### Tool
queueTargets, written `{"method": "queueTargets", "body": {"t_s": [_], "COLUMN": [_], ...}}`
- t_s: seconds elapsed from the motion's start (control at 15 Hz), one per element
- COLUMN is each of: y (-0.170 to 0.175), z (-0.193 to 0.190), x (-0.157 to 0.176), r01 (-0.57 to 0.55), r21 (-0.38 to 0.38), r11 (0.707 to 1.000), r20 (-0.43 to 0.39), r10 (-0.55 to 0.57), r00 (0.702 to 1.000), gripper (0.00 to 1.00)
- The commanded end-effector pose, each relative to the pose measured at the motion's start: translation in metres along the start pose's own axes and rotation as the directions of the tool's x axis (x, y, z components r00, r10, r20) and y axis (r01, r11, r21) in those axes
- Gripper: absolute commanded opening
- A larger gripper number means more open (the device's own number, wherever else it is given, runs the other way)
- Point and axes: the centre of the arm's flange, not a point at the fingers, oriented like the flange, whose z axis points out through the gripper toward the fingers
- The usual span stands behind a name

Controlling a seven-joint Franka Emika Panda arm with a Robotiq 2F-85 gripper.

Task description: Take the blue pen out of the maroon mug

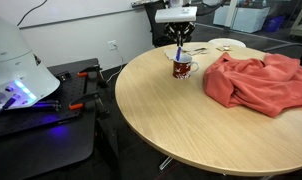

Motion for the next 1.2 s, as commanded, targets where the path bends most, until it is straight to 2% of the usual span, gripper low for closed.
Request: {"method": "queueTargets", "body": {"t_s": [0.0,0.2,0.47,0.73,1.13], "y": [-0.04,-0.064,-0.089,-0.09,-0.096], "z": [-0.055,-0.069,-0.065,-0.034,0.026], "x": [-0.004,0.009,0.036,0.047,0.059], "r01": [0.008,0.022,0.011,0.005,-0.004], "r21": [-0.072,-0.037,0.053,0.099,0.095], "r11": [0.997,0.999,0.999,0.995,0.995], "r20": [-0.046,-0.086,-0.076,-0.009,0.067], "r10": [-0.011,-0.025,-0.007,-0.004,-0.002], "r00": [0.999,0.996,0.997,1.0,0.998], "gripper": [0.03,0.03,0.03,0.03,0.03]}}
